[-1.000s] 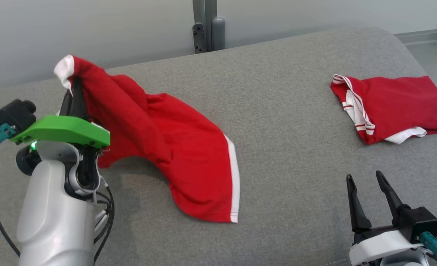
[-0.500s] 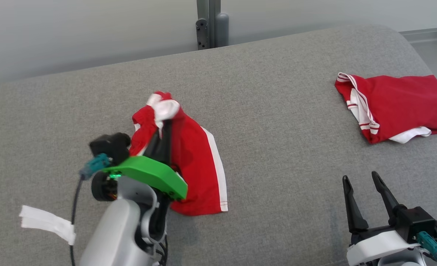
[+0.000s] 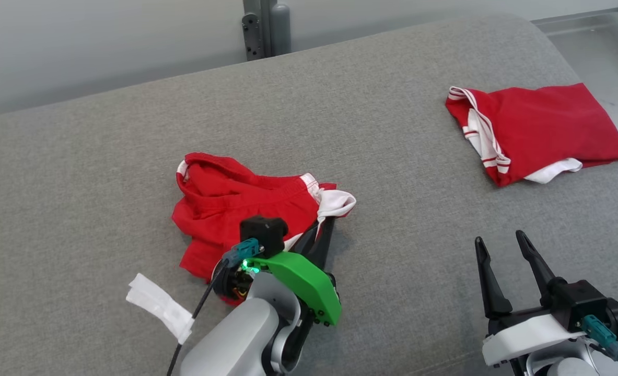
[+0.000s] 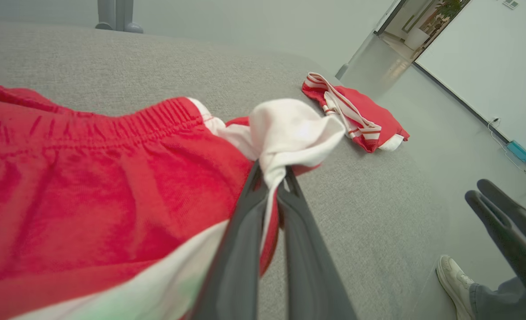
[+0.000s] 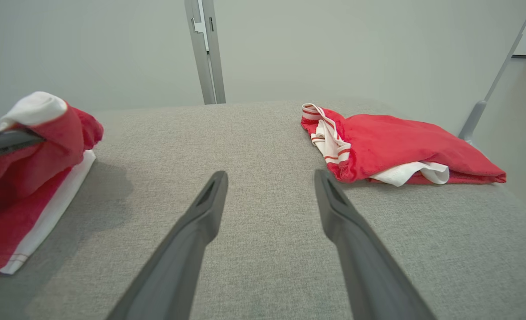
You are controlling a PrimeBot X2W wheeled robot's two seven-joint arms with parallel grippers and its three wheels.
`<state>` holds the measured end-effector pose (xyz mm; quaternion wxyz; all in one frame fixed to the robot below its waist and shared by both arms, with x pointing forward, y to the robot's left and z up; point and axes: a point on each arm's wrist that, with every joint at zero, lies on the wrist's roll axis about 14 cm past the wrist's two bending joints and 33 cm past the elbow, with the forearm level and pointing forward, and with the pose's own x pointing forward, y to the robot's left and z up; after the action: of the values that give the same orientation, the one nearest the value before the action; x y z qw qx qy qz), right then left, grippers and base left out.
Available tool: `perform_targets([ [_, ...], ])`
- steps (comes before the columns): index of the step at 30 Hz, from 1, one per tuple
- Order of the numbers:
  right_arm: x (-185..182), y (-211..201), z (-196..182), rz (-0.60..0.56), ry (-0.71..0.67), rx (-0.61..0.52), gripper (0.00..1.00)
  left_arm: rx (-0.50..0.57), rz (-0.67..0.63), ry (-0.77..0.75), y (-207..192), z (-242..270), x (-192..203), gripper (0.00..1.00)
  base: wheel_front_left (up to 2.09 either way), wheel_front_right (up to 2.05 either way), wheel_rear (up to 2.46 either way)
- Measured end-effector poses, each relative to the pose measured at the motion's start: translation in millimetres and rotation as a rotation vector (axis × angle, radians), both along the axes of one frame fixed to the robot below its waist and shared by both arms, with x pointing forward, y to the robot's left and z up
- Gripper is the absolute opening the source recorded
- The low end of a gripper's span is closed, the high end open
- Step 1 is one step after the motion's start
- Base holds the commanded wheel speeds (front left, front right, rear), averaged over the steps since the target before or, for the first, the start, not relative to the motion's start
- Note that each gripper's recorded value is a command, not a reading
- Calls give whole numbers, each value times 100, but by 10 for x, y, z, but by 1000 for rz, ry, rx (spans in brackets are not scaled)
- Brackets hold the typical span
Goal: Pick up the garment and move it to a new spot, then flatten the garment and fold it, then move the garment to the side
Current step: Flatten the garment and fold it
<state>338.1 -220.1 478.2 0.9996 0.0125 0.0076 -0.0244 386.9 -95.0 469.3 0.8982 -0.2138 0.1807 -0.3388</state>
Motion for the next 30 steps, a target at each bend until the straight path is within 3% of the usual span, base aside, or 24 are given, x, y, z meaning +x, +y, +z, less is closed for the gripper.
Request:
perform_targets([
  [12,-159,-328,17,-131,5,3,100,20,-225,-40,-709,13,-96,0,0,0,0],
  [19,-358,-550,-58,-225,44,-2,100,1,-381,5,-1074,-99,-379,3,0,0,0],
  [21,-397,-589,-80,-242,55,-5,100,5,-429,40,-1131,-185,-497,48,0,0,0],
  [22,-413,-613,-91,-251,61,-6,100,15,-452,49,-1152,-233,-553,100,0,0,0],
  [30,-449,-651,-179,-266,90,-5,100,-33,-514,95,-1181,-132,-781,100,0,0,0],
])
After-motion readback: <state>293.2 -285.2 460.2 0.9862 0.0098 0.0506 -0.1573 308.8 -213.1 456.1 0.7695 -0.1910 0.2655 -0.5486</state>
